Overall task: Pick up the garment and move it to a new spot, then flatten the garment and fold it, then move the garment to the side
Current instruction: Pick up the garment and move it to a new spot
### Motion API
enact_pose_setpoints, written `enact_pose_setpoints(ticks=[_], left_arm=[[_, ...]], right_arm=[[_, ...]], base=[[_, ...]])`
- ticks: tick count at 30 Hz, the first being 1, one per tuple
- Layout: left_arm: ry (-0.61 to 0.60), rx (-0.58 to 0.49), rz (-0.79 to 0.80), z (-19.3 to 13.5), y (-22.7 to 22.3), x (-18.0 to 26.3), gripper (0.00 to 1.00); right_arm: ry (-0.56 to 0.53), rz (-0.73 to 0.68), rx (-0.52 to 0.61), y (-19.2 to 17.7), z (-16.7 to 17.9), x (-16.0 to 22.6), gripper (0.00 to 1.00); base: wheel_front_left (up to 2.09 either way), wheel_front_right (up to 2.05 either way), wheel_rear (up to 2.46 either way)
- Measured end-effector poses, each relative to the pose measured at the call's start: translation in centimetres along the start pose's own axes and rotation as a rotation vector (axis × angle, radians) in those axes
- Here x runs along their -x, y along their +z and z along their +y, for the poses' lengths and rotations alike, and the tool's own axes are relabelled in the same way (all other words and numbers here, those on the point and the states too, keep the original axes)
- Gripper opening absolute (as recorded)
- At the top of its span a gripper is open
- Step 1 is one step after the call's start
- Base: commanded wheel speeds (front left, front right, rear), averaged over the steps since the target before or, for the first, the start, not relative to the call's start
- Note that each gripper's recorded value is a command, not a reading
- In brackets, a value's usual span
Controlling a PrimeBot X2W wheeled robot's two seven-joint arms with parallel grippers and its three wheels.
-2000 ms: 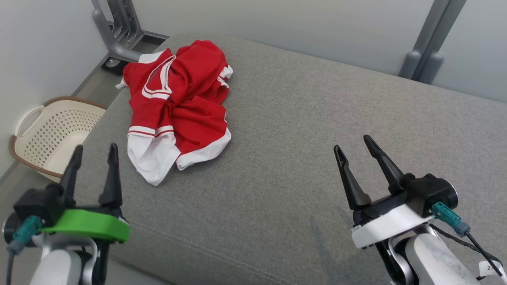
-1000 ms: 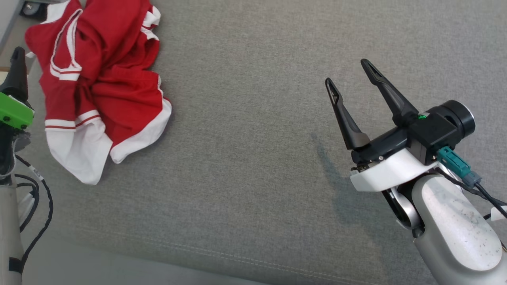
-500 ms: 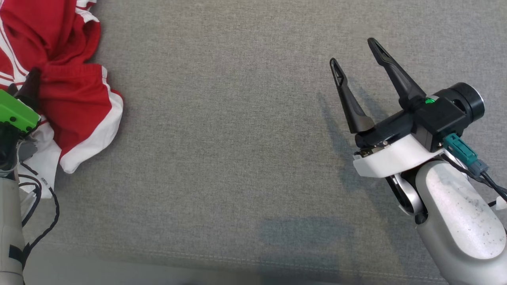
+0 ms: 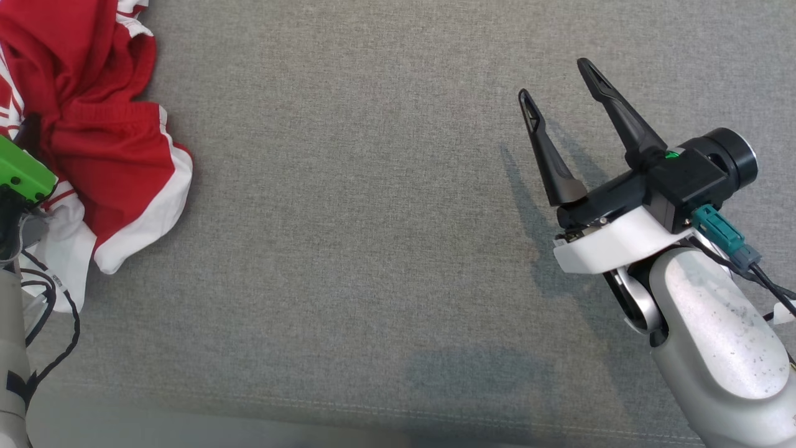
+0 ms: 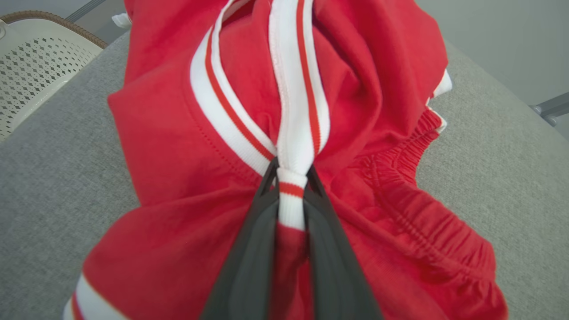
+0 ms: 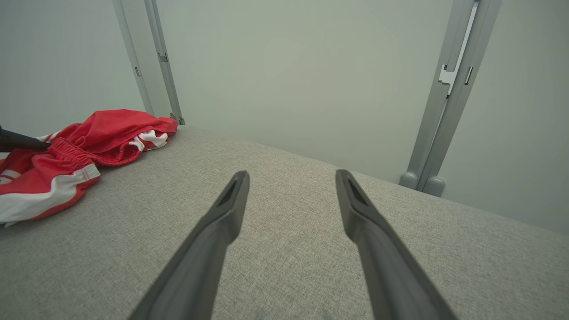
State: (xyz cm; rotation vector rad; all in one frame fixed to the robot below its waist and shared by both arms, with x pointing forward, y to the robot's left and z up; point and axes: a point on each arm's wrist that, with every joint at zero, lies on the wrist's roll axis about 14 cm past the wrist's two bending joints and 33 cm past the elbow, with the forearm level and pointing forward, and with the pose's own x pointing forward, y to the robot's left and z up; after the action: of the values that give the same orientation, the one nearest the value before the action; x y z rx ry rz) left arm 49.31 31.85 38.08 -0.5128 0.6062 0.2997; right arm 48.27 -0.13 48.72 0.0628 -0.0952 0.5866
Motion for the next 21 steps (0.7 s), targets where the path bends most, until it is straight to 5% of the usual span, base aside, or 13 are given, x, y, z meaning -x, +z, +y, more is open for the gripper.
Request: enact_pose_setpoints(ticks=[21], left_arm=[[-0.196, -0.170, -0.275, -7.3, 6.6, 4.9, 0.00]], right_arm=[[-0.030, -0.063, -0.028, 3.4, 1.0, 1.5, 1.00]], base=[[0.00, 0.00, 0.00]])
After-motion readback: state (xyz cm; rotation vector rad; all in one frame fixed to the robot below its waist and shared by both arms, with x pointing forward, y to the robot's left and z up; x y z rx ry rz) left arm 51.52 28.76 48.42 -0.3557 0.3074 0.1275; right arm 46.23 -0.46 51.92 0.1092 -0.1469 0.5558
